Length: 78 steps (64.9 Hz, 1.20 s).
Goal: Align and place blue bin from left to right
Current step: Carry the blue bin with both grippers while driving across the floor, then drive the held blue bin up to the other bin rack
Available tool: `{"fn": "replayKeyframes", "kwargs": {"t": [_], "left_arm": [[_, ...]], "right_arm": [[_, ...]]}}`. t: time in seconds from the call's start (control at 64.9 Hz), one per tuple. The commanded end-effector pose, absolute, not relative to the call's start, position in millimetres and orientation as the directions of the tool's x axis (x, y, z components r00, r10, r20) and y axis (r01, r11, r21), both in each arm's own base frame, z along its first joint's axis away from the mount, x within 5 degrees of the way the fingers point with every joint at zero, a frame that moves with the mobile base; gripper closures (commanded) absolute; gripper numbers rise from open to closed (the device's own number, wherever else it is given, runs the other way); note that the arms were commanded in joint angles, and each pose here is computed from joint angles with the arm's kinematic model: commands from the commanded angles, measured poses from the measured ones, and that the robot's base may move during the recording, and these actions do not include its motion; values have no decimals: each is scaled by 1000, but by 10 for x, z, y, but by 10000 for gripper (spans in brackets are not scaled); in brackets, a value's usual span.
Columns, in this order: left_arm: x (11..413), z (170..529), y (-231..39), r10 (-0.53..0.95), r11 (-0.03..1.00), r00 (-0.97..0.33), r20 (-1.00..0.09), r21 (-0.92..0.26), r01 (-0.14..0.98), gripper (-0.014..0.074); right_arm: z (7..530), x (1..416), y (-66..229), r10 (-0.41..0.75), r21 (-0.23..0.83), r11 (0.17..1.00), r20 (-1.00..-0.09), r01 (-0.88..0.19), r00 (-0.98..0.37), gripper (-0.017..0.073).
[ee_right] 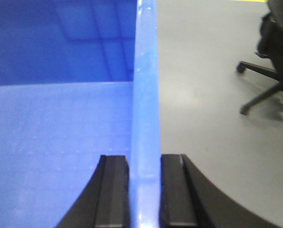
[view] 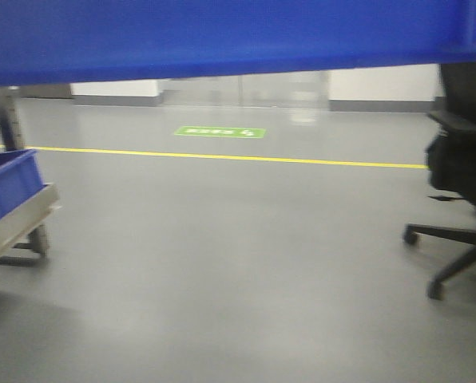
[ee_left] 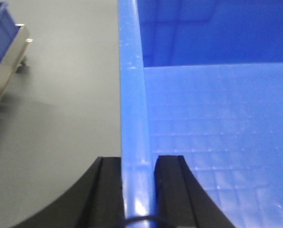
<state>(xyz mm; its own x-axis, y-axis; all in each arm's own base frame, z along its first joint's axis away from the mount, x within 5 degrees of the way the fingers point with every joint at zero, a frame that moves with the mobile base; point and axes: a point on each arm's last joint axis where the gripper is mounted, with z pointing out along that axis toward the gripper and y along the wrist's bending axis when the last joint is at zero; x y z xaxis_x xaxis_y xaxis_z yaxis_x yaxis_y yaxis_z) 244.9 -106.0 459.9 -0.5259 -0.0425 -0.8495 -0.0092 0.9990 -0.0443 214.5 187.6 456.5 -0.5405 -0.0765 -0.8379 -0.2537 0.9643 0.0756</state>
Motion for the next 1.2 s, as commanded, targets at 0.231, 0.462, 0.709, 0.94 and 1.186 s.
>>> {"fn": "replayKeyframes", "kwargs": {"t": [0.231, 0.462, 0.709, 0.94, 1.186], "left_arm": [[2416, 4732, -1074, -40, 997, -445, -894, -64, 38, 705], [2416, 4732, -1074, -40, 997, -445, -894, -64, 38, 705], [2416, 4732, -1074, -40, 997, -445, -894, -64, 38, 705], [2416, 4732, -1074, -40, 997, -445, -894, -64, 38, 705], [2416, 4732, -1074, -40, 997, -445, -894, -64, 38, 705]], "right_arm": [[4730, 2128, 1869, -61, 85, 948, -897, -308, -438, 638], [4730, 2128, 1869, -61, 85, 948, -897, -308, -438, 638], [4730, 2128, 1869, -61, 85, 948, -897, -308, -438, 638], [4730, 2128, 1869, -61, 85, 948, -897, -308, -438, 638], [4730, 2128, 1869, -61, 85, 948, -897, -308, -438, 638]]}}
